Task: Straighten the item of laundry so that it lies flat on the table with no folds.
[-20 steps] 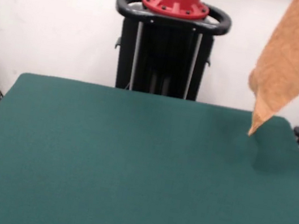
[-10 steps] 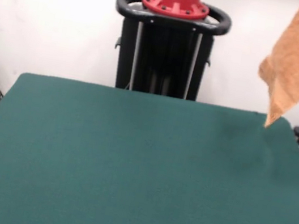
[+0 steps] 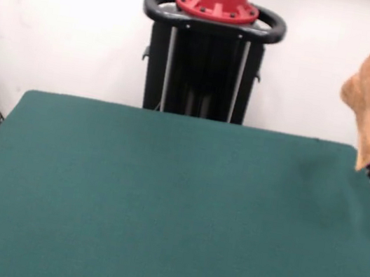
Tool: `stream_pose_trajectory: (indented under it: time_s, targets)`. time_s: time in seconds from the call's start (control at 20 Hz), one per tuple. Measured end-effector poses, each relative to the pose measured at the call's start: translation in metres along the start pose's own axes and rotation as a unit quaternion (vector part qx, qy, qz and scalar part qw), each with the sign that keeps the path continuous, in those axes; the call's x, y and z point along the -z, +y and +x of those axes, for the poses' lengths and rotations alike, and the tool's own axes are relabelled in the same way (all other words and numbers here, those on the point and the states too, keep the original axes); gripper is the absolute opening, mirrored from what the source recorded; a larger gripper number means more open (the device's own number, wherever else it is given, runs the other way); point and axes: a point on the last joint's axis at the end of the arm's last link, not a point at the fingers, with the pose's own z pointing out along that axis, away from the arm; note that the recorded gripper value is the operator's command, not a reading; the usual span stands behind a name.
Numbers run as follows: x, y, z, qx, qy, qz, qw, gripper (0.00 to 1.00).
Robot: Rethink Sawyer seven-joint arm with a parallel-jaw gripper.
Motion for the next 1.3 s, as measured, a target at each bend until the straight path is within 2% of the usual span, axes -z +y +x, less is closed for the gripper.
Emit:
stream_pose_trajectory:
  time_s: [0.15,0.25,0.35,0.55,0.85,0.9,1.25,1.3]
  targets:
    - [-0.001,-0.009,-0.019,-0.002,-0.008,0.005,0.9999,0.0]
    - [-0.005,-0.028,-0.045,-0.007,-0.017,0.016,0.9997,0.0]
    - [-0.007,-0.033,-0.051,-0.005,-0.019,0.018,0.9996,0.0]
    - [-0.014,-0.059,-0.08,0.011,-0.026,0.032,0.9991,0.0]
    - [-0.023,-0.092,-0.119,0.065,-0.042,0.045,0.9959,0.0]
    - [-0.027,-0.1,-0.129,0.084,-0.047,0.045,0.9943,0.0]
    - [-0.043,-0.121,-0.163,0.119,-0.081,0.034,0.989,0.0]
    - [-0.048,-0.128,-0.174,0.124,-0.096,0.031,0.9872,0.0]
